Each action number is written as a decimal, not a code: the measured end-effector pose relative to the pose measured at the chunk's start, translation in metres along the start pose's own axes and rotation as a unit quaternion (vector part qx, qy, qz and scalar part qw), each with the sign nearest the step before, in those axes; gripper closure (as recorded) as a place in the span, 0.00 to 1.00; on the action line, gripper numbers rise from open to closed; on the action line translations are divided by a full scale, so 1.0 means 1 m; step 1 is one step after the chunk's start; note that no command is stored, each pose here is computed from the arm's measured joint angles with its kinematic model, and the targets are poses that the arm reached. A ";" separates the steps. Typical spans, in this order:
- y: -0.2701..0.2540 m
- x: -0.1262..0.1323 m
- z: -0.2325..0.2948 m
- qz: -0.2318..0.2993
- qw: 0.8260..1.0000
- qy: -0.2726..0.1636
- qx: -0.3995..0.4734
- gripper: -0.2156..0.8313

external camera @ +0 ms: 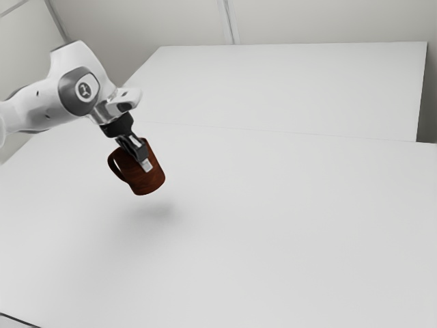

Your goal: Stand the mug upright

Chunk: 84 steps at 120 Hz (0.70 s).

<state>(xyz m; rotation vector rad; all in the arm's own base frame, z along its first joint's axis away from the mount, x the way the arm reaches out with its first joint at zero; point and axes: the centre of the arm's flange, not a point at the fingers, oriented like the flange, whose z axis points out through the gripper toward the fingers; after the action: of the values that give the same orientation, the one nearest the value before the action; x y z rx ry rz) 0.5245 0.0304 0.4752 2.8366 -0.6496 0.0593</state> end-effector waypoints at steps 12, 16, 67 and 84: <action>0.019 -0.008 -0.002 -0.007 1.000 -0.012 0.025 0.93; 0.023 -0.012 0.000 -0.011 0.999 -0.015 0.033 0.93; 0.066 -0.035 0.072 -0.042 0.995 -0.002 0.087 0.93; 0.071 -0.037 0.089 -0.050 0.994 0.019 0.099 0.93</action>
<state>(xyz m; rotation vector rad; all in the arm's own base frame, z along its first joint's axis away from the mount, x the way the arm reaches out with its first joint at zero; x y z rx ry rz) 0.4589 -0.0364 0.4005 3.0457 -0.5187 0.1706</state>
